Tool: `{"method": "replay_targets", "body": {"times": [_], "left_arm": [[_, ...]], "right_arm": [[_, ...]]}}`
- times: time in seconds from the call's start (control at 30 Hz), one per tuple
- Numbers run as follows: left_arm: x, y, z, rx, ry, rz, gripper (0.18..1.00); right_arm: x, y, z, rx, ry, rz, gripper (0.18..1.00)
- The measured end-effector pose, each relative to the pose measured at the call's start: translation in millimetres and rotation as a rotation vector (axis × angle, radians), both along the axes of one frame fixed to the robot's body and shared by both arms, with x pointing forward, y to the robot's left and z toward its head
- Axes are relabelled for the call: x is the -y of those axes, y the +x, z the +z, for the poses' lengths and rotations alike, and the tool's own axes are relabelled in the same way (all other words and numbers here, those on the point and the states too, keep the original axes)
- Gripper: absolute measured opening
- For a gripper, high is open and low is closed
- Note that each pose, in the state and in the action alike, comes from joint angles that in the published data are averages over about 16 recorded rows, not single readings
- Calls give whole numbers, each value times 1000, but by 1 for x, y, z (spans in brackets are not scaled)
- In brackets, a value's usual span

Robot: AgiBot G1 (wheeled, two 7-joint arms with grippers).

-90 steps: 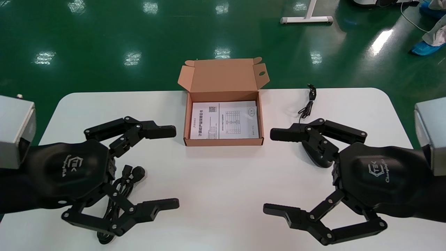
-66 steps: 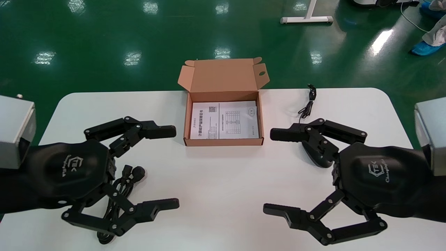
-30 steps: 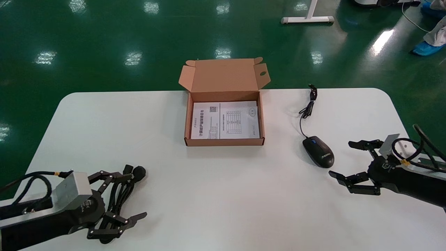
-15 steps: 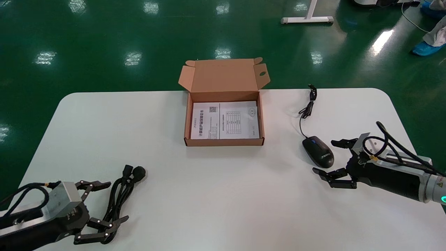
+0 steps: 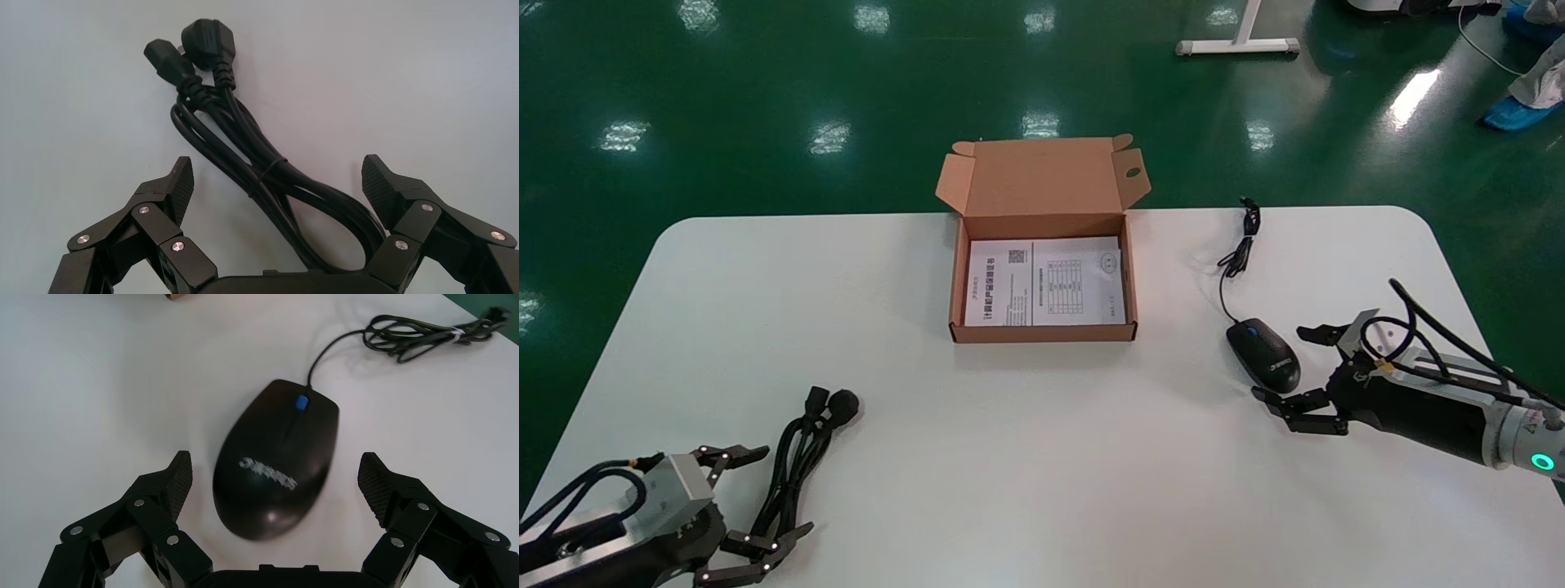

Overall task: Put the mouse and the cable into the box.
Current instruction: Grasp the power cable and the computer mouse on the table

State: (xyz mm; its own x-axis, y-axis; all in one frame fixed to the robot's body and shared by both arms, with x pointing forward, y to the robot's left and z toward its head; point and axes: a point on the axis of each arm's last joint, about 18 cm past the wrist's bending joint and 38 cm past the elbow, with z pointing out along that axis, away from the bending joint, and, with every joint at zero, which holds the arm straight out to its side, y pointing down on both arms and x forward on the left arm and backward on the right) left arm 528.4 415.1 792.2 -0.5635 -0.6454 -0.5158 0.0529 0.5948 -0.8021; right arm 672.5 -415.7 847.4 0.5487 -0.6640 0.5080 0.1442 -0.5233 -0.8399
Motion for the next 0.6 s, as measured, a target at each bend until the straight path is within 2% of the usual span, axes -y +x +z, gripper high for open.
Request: {"method": "replay_targets", "body": {"times": [0.6], "left_arm": [[-4,-4,-18,-3,-28,49,1001]], "right_arm": [[-8,16,-10,-10,26,-47,1001]]}}
